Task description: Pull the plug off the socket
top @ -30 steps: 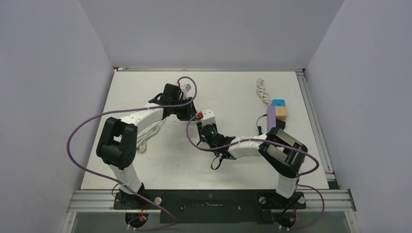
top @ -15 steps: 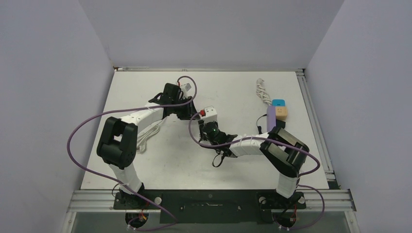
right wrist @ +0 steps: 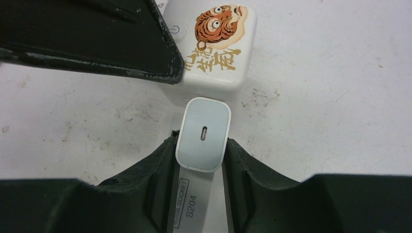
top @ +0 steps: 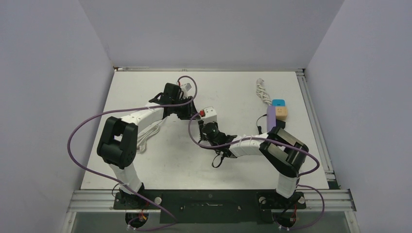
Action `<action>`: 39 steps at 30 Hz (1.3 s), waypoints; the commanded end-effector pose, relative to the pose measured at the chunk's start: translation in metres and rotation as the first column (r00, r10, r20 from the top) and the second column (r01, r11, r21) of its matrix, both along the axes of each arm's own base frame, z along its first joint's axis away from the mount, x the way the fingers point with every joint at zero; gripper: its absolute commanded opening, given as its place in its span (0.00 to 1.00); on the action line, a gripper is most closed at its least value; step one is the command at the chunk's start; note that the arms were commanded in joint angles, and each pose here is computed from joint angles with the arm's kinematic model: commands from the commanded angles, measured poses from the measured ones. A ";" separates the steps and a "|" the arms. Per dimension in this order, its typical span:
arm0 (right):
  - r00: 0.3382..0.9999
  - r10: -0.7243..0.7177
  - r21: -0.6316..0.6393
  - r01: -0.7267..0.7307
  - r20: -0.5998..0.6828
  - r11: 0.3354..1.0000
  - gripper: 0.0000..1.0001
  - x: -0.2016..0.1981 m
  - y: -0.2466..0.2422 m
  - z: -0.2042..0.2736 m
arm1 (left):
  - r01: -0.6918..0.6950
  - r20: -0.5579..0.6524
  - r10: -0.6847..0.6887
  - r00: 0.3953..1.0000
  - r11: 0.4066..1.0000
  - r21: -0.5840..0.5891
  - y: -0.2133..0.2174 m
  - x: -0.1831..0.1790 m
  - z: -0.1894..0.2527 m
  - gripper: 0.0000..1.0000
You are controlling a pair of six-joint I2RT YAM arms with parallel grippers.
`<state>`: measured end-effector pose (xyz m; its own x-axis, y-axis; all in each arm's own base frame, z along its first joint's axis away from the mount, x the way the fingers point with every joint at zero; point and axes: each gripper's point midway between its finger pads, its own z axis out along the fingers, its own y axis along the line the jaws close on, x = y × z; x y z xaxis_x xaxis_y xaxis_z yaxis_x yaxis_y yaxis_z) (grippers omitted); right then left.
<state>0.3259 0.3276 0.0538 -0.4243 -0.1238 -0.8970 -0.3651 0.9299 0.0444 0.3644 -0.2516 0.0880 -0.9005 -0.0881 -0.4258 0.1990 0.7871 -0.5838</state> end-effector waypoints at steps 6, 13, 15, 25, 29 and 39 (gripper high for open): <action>0.998 0.027 -0.045 -0.025 0.050 0.999 0.05 -0.014 0.018 0.013 | 0.005 -0.187 0.046 0.981 0.965 0.264 0.042 -0.038 -0.079 0.29; 0.999 0.029 0.062 -0.028 -0.016 0.998 0.05 -0.006 0.010 0.009 | 0.006 -0.188 0.046 0.981 0.964 0.267 0.042 -0.039 -0.079 0.28; 0.999 0.031 0.103 -0.026 -0.041 0.994 0.05 -0.002 0.007 0.008 | 0.005 -0.187 0.046 0.981 0.964 0.267 0.042 -0.038 -0.079 0.28; 0.999 0.027 0.102 -0.022 -0.045 0.995 0.05 0.002 0.002 0.006 | 0.010 -0.190 0.043 0.981 0.963 0.268 0.042 -0.039 -0.080 0.28; 1.000 0.014 0.044 -0.014 -0.001 0.999 0.05 -0.002 0.003 0.011 | 0.012 -0.193 0.041 0.980 0.963 0.268 0.041 -0.040 -0.081 0.28; 0.998 0.014 -0.034 -0.012 0.055 0.999 0.05 -0.010 0.011 0.018 | 0.015 -0.193 0.039 0.981 0.963 0.270 0.041 -0.039 -0.081 0.28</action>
